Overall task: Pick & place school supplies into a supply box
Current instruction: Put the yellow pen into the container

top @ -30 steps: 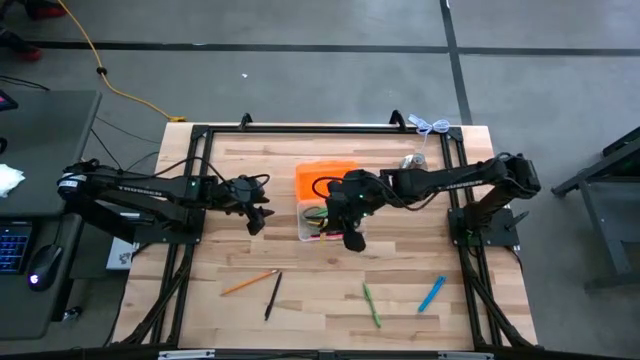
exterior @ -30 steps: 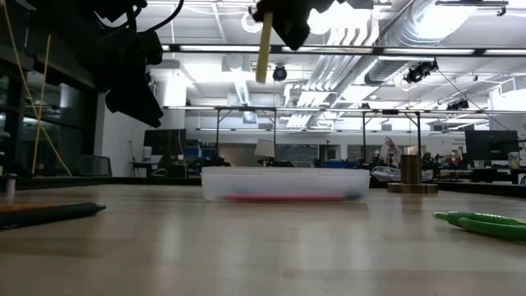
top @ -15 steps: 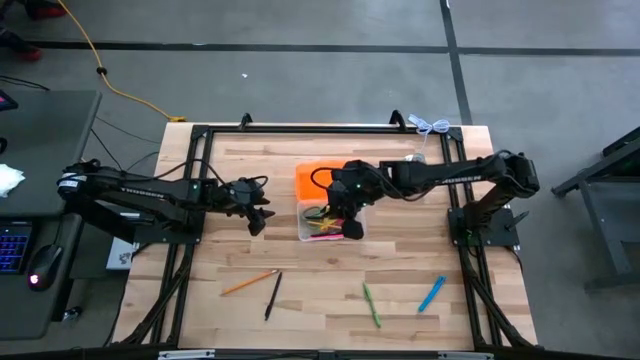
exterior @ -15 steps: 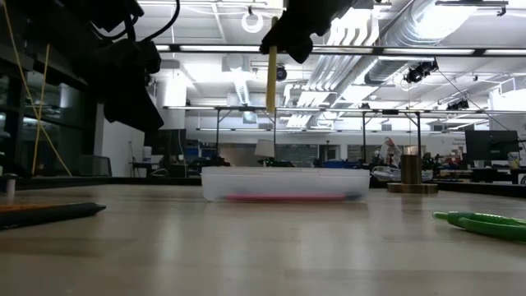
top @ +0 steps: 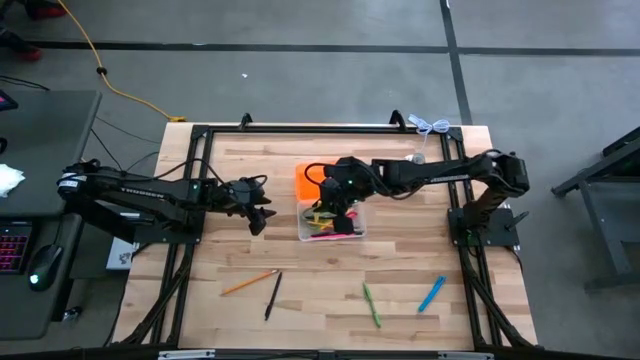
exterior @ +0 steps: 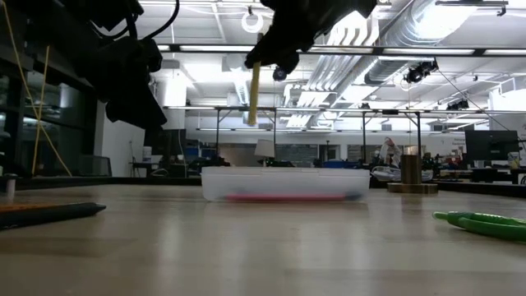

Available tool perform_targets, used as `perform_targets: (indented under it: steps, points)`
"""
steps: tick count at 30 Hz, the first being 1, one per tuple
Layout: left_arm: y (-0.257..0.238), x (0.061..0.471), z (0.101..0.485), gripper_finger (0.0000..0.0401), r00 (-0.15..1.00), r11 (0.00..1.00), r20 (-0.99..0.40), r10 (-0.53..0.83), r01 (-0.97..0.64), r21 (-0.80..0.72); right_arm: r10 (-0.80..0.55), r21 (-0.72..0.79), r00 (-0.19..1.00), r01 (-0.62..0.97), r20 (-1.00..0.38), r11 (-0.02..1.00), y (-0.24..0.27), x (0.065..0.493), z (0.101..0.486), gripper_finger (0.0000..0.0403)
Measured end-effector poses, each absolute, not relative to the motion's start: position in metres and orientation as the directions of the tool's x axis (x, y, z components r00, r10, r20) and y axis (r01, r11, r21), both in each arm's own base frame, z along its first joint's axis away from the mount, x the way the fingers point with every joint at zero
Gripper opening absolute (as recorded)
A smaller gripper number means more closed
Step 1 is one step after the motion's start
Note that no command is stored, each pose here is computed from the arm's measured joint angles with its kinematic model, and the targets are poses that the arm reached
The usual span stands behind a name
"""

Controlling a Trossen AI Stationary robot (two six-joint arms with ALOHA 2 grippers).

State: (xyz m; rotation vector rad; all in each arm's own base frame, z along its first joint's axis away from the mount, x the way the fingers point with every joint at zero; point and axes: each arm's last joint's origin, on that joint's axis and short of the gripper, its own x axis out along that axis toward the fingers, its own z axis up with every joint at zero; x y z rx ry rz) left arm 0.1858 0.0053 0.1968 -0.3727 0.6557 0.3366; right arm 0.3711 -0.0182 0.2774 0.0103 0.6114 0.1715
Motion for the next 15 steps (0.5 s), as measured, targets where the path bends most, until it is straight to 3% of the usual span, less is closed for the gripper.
perform_targets:
  steps: [7,15]
  points:
    - [0.005,0.186,0.197,0.0232,0.744,0.881,-0.643,0.184,-0.415,-0.228,0.148,0.046,0.826,-0.147,-0.544,0.988,-0.020,0.383,0.268,0.0008]
    - [0.005,0.186,0.197,0.0232,0.743,0.881,-0.643,0.184,-0.415,-0.227,0.122,0.046,0.781,-0.119,-0.612,0.992,-0.020,0.381,0.258,0.0008]
